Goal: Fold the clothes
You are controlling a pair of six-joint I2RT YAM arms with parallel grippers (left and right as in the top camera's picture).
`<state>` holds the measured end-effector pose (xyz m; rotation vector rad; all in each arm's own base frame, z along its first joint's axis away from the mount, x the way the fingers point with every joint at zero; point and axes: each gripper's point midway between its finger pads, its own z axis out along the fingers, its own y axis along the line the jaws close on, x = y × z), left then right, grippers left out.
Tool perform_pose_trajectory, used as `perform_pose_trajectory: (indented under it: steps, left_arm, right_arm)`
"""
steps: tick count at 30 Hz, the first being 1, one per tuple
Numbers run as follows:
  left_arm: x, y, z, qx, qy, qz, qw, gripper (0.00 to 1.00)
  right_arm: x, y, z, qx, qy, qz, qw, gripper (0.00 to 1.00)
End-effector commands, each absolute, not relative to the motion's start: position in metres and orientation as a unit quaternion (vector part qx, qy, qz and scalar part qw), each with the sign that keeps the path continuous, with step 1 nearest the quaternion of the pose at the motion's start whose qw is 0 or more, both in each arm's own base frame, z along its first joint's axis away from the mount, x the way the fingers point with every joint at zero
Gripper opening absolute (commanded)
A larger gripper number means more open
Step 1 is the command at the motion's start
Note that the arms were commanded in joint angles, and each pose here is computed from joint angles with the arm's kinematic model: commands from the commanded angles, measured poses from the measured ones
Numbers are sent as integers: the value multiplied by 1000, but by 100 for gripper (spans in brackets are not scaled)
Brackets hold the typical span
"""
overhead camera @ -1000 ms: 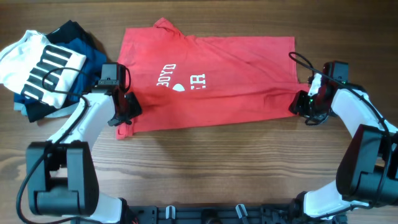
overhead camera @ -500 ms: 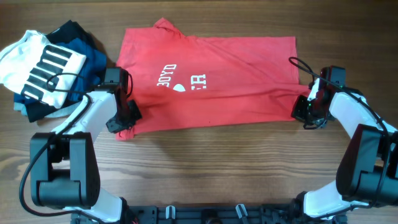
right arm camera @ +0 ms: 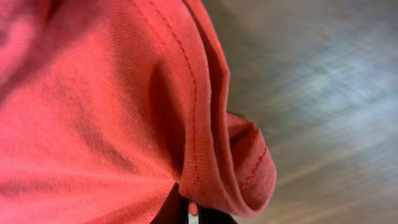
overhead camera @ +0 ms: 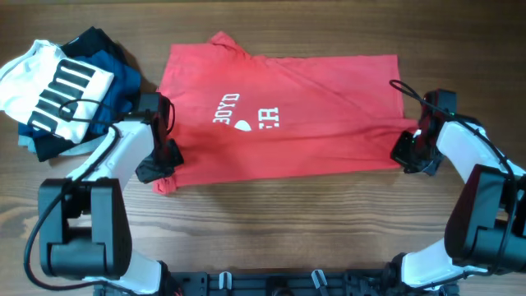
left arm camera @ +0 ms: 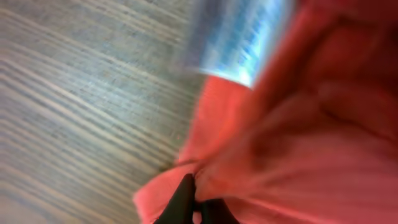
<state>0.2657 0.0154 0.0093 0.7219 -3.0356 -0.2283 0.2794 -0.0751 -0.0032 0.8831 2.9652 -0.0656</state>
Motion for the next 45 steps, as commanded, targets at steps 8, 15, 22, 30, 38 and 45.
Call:
perform_pose_trajectory:
  steps: [8,15,22,30,38,45]
  left_arm:
    - [259,24,19,242,-966,-92,1,4]
    - [260,22,53,246,-965,-73,-46,40]
    - [246,10,56,245,-968,-46,-19,35]
    - [237,-46,56,200,-978,48,21,35]
    - [216,-41,34,258,-965,7,39,40]
    - [215,-32,23,263,-964,-15,25,41]
  right_arm:
    - [252,-111,-7,342,936,-84,-5,4]
    - [252,-111,-7,342,936,-84,-4,4]
    - [252,-110,-7,342,936,-82,-5,4]
    - [252,-109,-7,342,936,-79,-4,4]
    - [252,-109,-7,342,936,-79,-5,4]
    - [251,-109,-7,342,937,-79,-7,4]
